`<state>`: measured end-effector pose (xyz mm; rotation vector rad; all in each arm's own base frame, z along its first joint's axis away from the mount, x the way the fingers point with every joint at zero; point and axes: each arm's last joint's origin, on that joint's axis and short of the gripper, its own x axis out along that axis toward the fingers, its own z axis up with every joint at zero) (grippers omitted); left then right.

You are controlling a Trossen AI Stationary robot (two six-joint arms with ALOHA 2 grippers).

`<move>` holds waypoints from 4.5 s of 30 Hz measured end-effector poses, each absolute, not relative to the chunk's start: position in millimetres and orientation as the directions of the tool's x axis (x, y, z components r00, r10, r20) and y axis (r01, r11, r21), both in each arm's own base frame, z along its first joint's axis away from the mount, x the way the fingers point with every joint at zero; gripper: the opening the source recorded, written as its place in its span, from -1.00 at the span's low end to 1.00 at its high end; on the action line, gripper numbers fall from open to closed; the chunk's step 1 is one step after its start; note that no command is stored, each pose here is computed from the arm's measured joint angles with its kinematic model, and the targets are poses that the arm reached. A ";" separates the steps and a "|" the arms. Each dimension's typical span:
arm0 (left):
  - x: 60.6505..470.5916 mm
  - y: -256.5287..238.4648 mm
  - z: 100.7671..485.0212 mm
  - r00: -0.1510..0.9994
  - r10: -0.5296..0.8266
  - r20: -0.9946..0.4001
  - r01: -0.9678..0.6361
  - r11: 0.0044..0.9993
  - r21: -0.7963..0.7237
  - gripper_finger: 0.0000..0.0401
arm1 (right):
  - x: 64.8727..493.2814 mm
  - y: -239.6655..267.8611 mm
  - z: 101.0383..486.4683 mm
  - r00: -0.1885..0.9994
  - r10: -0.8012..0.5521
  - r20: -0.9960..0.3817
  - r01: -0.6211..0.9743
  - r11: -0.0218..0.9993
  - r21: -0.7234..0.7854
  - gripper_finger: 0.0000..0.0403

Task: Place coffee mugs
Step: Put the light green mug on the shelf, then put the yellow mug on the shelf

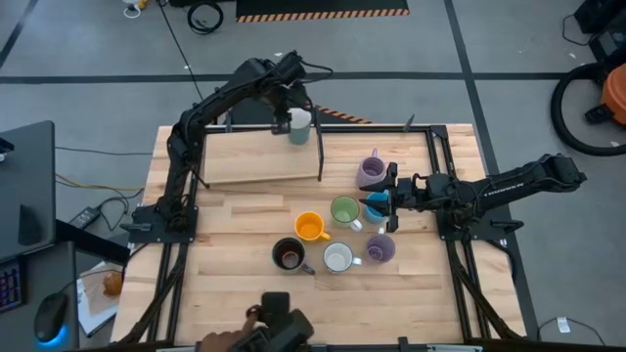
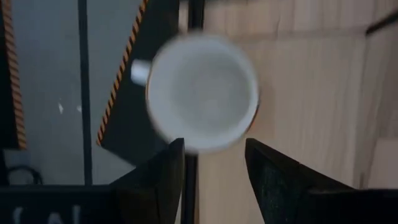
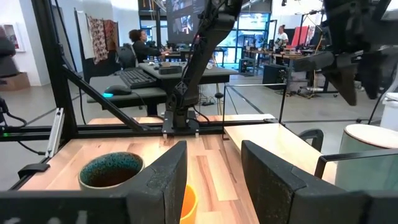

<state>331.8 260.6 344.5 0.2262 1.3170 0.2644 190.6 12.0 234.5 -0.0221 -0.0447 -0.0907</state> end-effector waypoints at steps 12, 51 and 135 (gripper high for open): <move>301.0 306.1 304.0 0.178 0.259 -0.949 -0.054 0.966 0.253 -0.12 | 190.5 12.0 234.7 0.995 -0.090 0.048 0.091 0.996 -0.024 -0.22; 316.1 318.7 280.2 0.234 0.416 -0.879 -0.101 0.909 0.404 -0.13 | 190.5 12.0 234.9 0.995 -0.090 0.049 0.091 0.996 -0.016 -0.22; 371.4 -56.5 239.3 0.226 0.162 -0.960 0.964 0.101 0.244 -0.34 | 166.1 23.9 233.5 0.996 -0.038 -0.078 0.028 0.992 -0.121 -0.22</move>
